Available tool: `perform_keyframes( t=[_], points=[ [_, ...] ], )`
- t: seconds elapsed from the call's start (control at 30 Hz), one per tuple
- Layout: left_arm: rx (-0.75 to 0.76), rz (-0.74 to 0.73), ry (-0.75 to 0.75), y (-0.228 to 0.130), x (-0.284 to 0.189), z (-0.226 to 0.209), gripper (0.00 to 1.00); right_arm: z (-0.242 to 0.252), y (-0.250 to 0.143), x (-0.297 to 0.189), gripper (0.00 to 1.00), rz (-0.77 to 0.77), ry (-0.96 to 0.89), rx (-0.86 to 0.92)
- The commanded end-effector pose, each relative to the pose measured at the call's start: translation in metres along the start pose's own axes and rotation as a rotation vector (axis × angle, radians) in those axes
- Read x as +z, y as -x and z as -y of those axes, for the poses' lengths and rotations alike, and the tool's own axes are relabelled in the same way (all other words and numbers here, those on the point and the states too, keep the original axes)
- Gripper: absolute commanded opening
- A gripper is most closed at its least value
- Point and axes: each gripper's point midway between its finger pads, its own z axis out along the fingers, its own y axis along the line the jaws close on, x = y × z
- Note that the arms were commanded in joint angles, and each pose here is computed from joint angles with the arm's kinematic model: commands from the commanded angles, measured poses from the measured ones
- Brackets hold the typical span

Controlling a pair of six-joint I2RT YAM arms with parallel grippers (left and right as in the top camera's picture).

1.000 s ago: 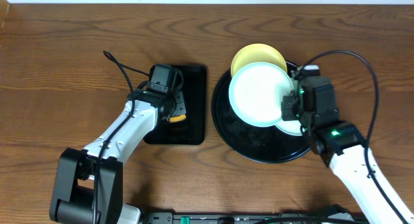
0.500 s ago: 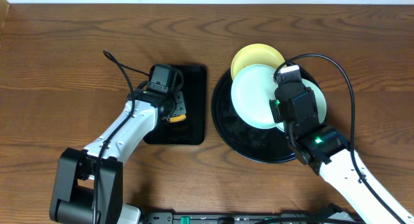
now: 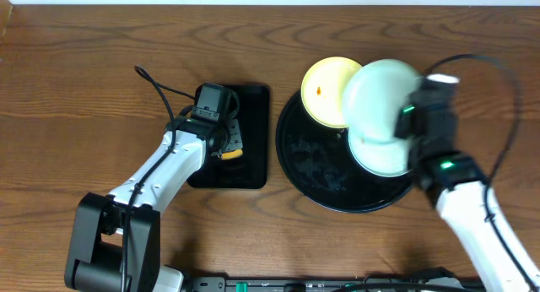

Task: Clean dirty plates on tray and stack at the side
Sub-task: 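Carry the green plate right and set it on the table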

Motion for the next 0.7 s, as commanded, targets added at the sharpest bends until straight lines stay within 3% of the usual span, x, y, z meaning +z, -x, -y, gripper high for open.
perform_keyframes(
  t=[0.0,0.13,0.33,0.67],
  points=[
    [0.008,-0.007,0.015,-0.003,0.002,-0.005,0.08,0.035,0.018,0.023,0.01,-0.026,0.089,0.331],
    [0.008,-0.007,0.015,-0.003,0.002,-0.005,0.08,0.111,0.014,0.045,0.01,-0.039,0.006,0.624],
    [0.008,-0.007,0.015,-0.003,0.002,-0.005,0.08,0.189,-0.029,0.065,0.01,-0.124,-0.158,0.776],
    [0.008,-0.007,0.015,-0.003,0.002,-0.005,0.08,0.206,-0.075,0.107,0.01,-0.236,-0.168,0.824]
  ],
)
